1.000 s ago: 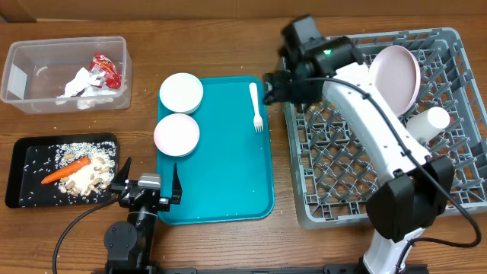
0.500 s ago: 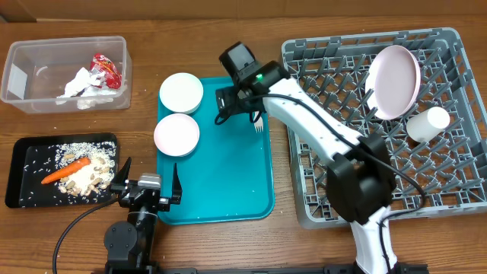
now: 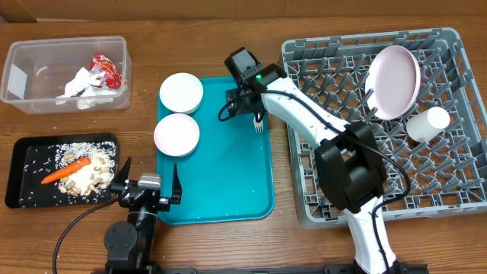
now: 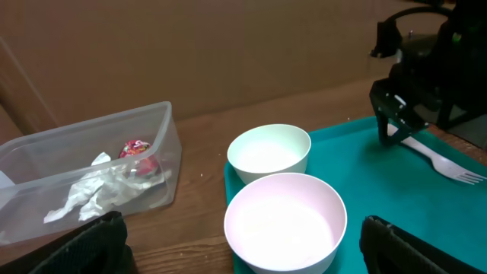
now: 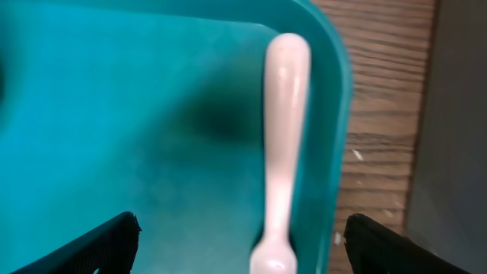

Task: Sort waste into correct bins and load items into the dishwasher rack
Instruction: 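Lower the right gripper onto the white fork and grasp it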

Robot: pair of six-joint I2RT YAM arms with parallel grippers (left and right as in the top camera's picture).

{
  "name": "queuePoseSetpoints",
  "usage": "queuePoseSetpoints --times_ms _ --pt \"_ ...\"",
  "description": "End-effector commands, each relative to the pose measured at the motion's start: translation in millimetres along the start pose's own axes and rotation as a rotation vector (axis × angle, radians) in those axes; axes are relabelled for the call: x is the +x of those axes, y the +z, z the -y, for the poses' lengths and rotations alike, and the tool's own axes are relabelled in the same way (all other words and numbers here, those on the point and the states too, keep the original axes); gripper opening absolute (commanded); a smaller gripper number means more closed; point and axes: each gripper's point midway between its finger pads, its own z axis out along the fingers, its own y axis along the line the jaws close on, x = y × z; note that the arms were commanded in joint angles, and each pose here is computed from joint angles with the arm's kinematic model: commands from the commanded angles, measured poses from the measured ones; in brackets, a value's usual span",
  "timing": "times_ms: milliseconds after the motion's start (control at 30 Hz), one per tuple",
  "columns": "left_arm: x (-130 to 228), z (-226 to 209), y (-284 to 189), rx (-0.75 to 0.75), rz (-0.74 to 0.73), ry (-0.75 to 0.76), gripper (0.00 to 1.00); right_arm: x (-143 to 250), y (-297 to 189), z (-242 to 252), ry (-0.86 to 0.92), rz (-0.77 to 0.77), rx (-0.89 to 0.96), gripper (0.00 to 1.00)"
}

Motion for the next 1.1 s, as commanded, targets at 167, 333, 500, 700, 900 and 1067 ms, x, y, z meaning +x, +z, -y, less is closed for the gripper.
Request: queuePoseSetpoints --times_ms 167,333,500,700,900,1067 --pt "0.6 -2.6 -0.2 -0.014 0.004 -0.001 1.0 8.6 17.8 -3.0 0.004 -0.028 -0.008 0.9" --pt "0.6 -2.6 -0.2 -0.014 0.004 0.0 1.0 10.3 19.7 -5.4 0.001 -0.034 -0.014 0.89" --pt "0.6 -2.6 -0.2 -0.014 0.004 0.0 1.0 11.9 19.6 -9.8 0.013 -0.034 -0.018 0.88" --pt "0.7 -2.6 -0.2 -0.014 0.004 0.0 1.0 10.3 19.6 -10.5 0.017 -0.027 -0.021 0.86" --pt "0.7 -2.6 -0.2 -0.014 0.004 0.0 1.0 7.7 19.7 -11.6 0.018 -0.017 -0.025 0.86" --pt "0.7 -2.6 -0.2 -0.014 0.004 0.0 1.0 6.3 19.7 -12.3 0.019 -0.011 -0.028 0.86"
